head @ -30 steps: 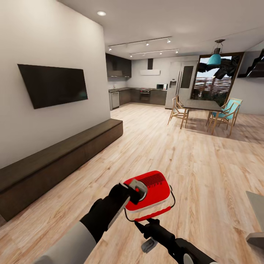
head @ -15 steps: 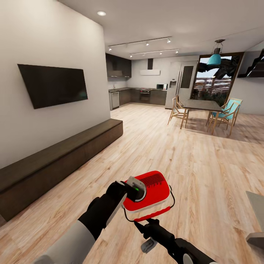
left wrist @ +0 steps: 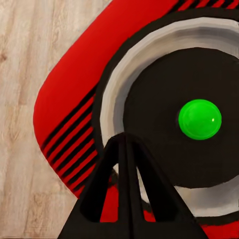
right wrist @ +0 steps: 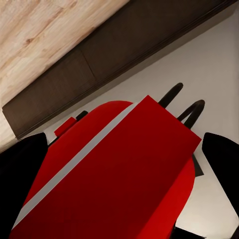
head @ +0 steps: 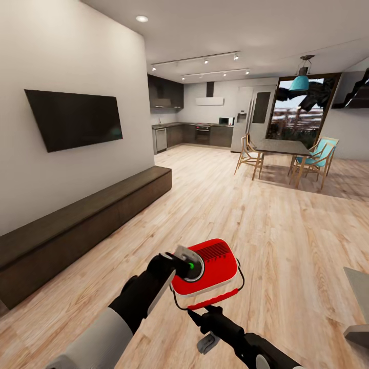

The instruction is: Turn on the radio receiver that's on the table in the living room.

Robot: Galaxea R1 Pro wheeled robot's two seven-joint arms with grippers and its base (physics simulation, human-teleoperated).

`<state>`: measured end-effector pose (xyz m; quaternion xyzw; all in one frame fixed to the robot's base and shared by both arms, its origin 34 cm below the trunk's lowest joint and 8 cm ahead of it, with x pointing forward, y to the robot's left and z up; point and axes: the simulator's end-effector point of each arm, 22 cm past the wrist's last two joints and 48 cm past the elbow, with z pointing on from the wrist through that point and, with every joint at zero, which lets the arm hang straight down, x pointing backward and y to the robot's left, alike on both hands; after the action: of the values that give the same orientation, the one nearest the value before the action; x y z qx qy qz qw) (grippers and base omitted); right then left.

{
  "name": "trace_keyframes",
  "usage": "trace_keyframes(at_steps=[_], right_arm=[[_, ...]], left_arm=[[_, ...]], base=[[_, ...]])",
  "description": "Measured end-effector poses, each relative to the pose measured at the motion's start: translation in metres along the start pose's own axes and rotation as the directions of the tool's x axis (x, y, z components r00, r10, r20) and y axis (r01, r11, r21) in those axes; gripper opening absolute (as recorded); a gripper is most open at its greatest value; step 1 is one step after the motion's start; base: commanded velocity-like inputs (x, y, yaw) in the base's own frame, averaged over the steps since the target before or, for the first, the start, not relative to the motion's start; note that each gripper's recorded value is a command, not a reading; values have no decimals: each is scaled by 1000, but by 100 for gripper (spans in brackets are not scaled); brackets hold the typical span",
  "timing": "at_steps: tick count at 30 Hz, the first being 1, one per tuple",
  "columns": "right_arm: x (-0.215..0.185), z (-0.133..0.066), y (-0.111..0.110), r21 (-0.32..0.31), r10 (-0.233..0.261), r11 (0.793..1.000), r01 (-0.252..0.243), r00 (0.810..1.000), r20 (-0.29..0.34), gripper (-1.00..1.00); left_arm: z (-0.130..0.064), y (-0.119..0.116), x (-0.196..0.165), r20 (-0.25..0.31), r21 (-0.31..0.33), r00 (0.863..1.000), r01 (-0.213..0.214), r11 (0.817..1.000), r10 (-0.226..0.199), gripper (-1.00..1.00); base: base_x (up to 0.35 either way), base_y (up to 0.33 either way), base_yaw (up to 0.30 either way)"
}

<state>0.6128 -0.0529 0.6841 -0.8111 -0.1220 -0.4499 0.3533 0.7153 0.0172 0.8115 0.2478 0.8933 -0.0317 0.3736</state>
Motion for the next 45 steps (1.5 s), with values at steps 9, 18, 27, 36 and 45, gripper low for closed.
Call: trace_keyframes(at_steps=[9,18,27,36,45], right_arm=[[1,-2,4,-8,2,1000,-2,1000,-2,-100],[2,-3,8,-15,4,1000,-4,1000,-3,-100],[-2,-5,14,-33,7,999,-7,1000,5,-100],[-6,-8,17,-34,6,999,-6,1000,11,-100],[-6,-7,7,10,15,1000,-16,1000,13,-100]], left_arm=[[-2,43,3,-1,-149,999,50,988,-50,-100],[-4,117,37,-34,-245,990,121,962,-133,-100],[-16,230,112,-63,-386,936,298,873,-347,-100],[-7,231,128,-65,-392,929,312,866,-364,-100],[-7,231,129,-66,-391,929,312,866,-364,-100]], base=[[0,0,0],[0,0,0],[0,0,0],[0,0,0],[0,0,0]])
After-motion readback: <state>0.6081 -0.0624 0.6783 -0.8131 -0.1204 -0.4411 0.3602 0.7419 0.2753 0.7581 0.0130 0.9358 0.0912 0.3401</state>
